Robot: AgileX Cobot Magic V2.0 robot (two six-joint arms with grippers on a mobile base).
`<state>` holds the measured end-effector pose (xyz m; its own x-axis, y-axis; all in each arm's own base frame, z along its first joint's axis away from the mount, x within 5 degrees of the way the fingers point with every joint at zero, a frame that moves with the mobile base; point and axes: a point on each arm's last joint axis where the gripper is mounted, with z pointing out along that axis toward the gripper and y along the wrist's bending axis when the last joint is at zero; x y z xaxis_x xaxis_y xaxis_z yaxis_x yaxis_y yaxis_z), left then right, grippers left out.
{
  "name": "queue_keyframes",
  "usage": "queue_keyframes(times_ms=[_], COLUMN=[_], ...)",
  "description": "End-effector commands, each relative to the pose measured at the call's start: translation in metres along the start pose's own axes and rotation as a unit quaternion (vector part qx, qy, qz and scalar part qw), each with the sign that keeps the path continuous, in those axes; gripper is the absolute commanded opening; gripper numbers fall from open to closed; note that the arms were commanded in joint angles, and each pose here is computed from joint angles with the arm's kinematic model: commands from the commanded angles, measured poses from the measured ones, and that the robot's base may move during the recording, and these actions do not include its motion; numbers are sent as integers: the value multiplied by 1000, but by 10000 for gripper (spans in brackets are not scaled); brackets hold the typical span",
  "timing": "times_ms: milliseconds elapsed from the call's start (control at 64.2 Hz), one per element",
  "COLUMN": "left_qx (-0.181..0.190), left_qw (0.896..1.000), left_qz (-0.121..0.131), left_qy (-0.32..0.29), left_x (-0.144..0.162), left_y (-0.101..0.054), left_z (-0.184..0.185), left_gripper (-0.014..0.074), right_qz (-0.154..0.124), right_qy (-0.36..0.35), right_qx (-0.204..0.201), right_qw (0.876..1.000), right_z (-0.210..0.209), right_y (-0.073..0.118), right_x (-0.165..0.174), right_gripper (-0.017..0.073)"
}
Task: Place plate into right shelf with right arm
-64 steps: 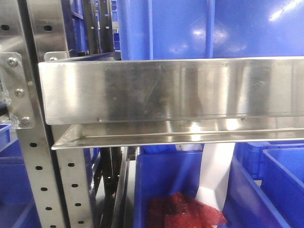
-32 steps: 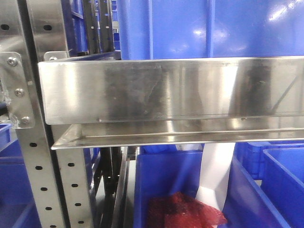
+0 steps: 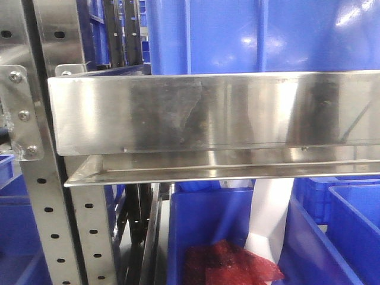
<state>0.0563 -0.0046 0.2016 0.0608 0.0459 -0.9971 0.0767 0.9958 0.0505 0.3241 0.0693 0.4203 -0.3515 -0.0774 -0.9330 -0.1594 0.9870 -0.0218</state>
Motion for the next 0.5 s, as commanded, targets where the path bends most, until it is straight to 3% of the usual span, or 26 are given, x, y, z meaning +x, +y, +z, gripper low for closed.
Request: queue_keyframes(times_ms=[0, 156, 374, 436, 483], left_qx=[-12, -12, -12, -12, -12], left_qw=[999, 999, 999, 999, 999], left_qz=[-2, -2, -2, -2, -2], left_qy=[-44, -44, -44, -44, -44], left_x=[-5, -5, -5, -5, -5], left_y=[2, 2, 2, 2, 2], left_z=[-1, -1, -1, -1, -1], left_gripper=[-47, -47, -47, -47, -47], right_qz=[-5, 2, 18, 18, 17], right_qy=[-95, -139, -164, -165, -164], right_qx=[1, 2, 0, 0, 0], right_qw=[995, 990, 986, 986, 986], right_z=[-40, -84, -152, -164, -173], right_y=[-4, -7, -12, -13, -13], right_x=[-33, -45, -40, -29, -17], right_gripper=[612, 505, 119, 43, 55])
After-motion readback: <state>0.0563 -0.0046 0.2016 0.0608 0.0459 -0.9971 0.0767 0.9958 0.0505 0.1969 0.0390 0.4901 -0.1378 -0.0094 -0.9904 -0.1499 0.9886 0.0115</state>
